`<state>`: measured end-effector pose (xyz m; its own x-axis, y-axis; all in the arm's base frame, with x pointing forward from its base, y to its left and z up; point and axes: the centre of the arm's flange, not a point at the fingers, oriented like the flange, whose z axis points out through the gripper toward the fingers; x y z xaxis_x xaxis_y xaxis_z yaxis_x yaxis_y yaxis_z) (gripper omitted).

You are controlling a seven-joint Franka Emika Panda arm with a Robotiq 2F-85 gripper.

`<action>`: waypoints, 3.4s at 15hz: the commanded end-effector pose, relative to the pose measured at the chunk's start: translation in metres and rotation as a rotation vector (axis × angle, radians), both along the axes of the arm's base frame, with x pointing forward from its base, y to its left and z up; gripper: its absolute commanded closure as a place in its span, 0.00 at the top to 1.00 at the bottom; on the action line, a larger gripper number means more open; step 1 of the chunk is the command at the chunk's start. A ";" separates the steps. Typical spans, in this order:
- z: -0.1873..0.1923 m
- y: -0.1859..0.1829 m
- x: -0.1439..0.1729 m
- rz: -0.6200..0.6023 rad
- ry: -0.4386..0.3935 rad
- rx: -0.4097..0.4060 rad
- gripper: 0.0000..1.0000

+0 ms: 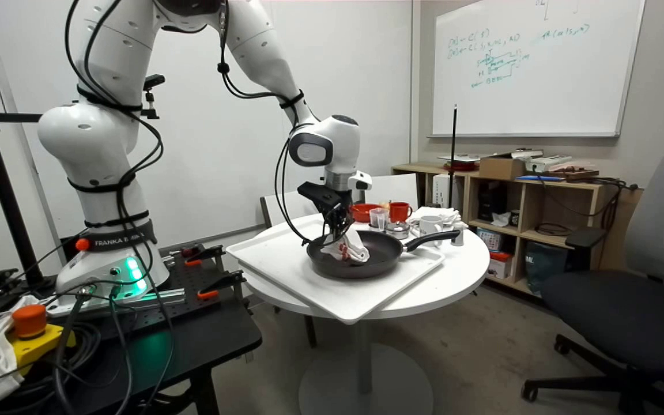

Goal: Pick up the napkin from the table and wipe the pan

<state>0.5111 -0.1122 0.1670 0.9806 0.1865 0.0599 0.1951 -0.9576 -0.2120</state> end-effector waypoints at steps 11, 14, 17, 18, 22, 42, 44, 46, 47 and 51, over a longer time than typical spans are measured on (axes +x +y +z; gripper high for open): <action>-0.029 0.063 0.023 0.099 0.097 -0.053 0.10; -0.031 0.065 0.026 0.105 0.099 -0.054 0.10; -0.031 0.065 0.026 0.105 0.100 -0.053 0.10; -0.031 0.065 0.026 0.105 0.100 -0.053 0.03; -0.031 0.064 0.046 0.046 0.086 -0.067 0.03; -0.075 0.014 0.115 -0.155 0.105 -0.080 0.03; -0.078 0.011 0.111 -0.155 0.086 -0.091 0.03; -0.077 0.006 0.108 -0.157 0.055 -0.100 0.03; -0.076 0.005 0.107 -0.156 0.041 -0.101 0.03; -0.075 0.010 0.099 -0.129 -0.011 -0.109 0.03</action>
